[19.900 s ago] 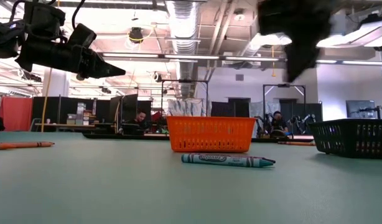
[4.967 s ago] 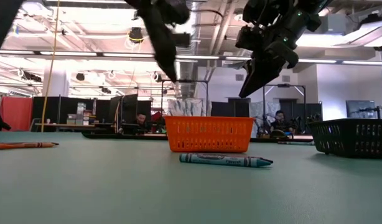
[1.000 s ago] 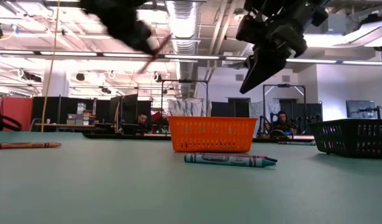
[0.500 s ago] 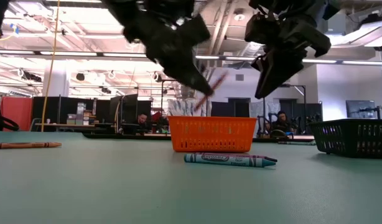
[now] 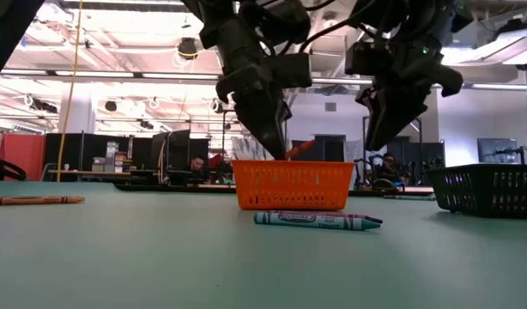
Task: Sort crayons
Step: Put the orange crayon into the orange bin, then put the green crayon into the blue bin
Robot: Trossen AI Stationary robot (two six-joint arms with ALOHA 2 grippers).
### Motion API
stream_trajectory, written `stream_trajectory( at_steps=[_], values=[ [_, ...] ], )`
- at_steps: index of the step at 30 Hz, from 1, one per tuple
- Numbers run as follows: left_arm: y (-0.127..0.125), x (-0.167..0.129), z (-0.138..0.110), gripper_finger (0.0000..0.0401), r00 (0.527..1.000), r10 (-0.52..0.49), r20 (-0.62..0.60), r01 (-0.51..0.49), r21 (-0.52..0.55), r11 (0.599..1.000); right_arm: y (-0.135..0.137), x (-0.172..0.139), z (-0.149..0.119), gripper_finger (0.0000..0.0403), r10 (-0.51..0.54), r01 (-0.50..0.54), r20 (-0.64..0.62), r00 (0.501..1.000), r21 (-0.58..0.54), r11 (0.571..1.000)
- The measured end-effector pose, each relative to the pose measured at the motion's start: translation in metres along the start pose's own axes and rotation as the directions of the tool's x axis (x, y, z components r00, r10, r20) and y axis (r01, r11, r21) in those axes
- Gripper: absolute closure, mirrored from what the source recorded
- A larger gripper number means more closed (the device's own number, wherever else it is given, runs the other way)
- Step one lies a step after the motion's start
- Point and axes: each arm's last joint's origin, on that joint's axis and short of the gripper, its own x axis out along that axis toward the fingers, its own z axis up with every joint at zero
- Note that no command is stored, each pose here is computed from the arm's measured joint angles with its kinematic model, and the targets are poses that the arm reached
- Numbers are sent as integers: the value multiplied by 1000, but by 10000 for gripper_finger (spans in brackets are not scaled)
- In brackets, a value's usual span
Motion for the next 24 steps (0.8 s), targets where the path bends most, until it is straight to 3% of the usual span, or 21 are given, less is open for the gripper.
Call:
stream_trajectory(
  at_steps=[4, 11, 17, 24],
  values=[
    [0, 0, 0, 377, 1000, 11, -7, -11, 17, 1000, -4, 0, 0, 311, -8, 8, -2, 1000, 15, 1000],
    [1, -9, -1, 322, 997, 55, -54, -51, 81, 995, -10, 1, -1, 311, -15, 15, -5, 1000, 29, 999],
    [3, -54, -1, 305, 989, 130, -64, -125, 83, 989, -17, 1, -1, 311, -27, 28, -5, 1000, 55, 998],
    [14, -124, -29, 323, 969, 220, 113, -222, 9, 975, -31, -11, -5, 311, -56, 55, 13, 998, 104, 993]
  ],
)
